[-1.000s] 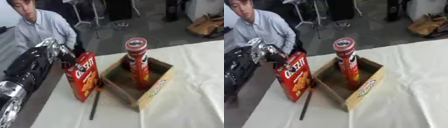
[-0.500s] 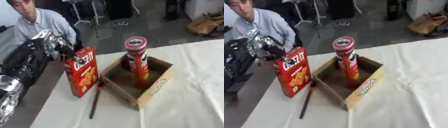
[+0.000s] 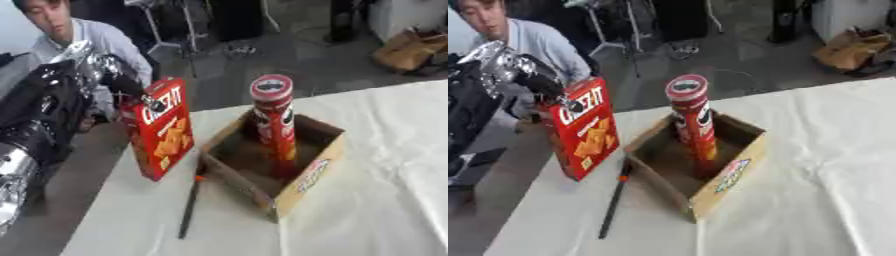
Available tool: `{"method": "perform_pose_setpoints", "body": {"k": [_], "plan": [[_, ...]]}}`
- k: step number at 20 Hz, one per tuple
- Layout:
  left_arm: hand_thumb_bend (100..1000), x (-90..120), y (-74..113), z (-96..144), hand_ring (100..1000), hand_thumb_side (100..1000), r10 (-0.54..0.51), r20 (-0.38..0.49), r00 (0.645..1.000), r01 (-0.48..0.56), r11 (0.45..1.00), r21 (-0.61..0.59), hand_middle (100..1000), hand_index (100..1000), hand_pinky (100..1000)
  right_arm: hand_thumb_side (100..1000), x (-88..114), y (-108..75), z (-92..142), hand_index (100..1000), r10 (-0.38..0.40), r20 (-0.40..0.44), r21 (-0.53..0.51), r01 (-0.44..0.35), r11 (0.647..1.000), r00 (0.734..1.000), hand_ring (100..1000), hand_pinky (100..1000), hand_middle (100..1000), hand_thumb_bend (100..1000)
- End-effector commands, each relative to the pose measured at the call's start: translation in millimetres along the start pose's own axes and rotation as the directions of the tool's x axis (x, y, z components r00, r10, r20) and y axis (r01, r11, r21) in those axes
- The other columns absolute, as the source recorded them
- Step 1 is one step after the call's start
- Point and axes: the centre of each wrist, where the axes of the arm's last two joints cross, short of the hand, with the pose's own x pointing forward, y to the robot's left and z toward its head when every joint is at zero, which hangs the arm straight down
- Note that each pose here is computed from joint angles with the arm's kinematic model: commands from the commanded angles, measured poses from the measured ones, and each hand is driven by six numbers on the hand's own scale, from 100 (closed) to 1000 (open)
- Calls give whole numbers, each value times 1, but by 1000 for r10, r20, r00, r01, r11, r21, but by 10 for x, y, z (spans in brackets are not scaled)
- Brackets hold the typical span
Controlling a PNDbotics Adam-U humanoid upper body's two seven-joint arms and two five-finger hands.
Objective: Pick up objects on the table and place them in the box.
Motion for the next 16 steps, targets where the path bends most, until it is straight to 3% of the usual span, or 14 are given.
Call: {"method": "perform_pose_setpoints", "body": {"k": [1, 16], "plan": [[100, -119, 280, 344, 576, 550, 19, 5, 1000, -20, 995, 100, 456, 492, 685, 1000, 37, 3, -75, 618, -1, 26, 3, 1, 1000, 1000, 883, 885, 627, 100], [100, 81, 621, 725, 559, 511, -9, 135, 991, -23, 972, 234, 463, 492, 642, 1000, 35, -13, -61, 618, 7, 18, -4, -7, 1000, 1000, 883, 885, 627, 100]]}}
